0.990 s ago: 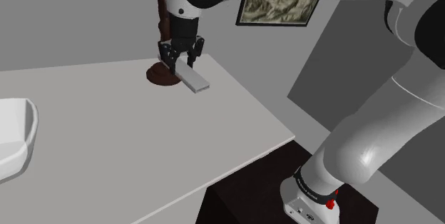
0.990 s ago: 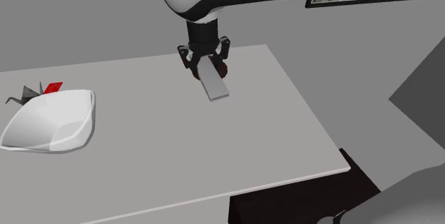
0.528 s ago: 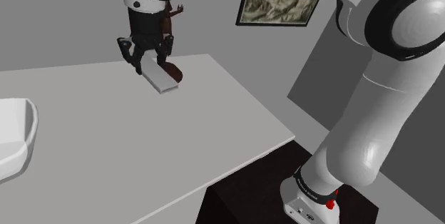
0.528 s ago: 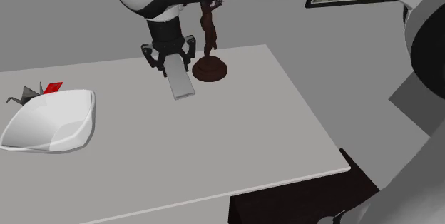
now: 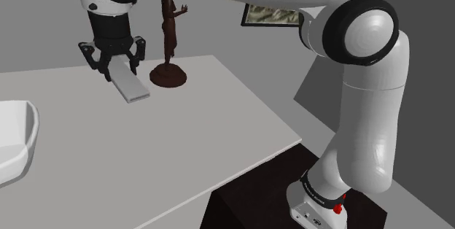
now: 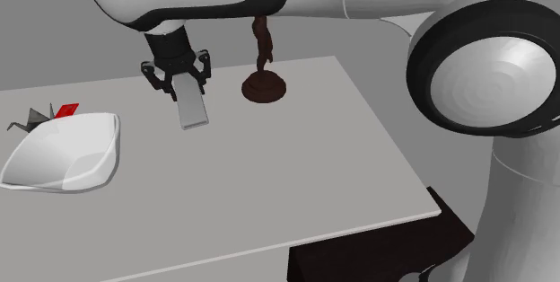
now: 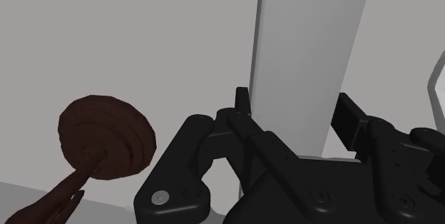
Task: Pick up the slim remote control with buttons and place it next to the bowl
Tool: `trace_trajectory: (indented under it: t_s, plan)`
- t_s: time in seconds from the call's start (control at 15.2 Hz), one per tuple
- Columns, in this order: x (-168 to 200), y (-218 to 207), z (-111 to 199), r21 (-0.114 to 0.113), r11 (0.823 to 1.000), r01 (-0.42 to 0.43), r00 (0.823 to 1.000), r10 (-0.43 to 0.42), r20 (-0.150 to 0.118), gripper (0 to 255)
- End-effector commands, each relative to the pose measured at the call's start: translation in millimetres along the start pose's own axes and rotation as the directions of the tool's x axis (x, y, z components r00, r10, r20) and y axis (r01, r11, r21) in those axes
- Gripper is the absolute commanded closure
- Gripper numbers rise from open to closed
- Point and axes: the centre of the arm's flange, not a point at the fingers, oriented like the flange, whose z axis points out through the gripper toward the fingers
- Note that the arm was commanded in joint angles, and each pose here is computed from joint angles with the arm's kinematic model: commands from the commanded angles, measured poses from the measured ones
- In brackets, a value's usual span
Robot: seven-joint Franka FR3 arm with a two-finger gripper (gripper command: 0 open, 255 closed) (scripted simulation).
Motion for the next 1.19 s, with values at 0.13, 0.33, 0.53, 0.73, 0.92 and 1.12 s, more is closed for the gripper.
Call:
trace_trajectory:
  t_s: [0.13, 0.33, 0.53, 0.73, 0.92, 1.12]
  plan:
    - [1, -2, 20, 0.0, 1.0, -0.001, 1.0, 0.001, -0.001, 255]
    - [1, -3, 36, 0.0, 1.0, -0.001, 1.0, 0.001, -0.001, 255]
    - [1, -3, 51, 0.0, 1.0, -0.001, 1.0, 0.001, -0.001, 255]
    - [0, -3, 67, 0.0, 1.0, -0.001, 1.0, 0.001, -0.001, 255]
    - [0, -4, 83, 0.0, 1.0, -0.001, 1.0, 0.001, -0.001, 255]
    - [0, -4, 99, 0.0, 1.0, -0.001, 1.0, 0.001, -0.001, 255]
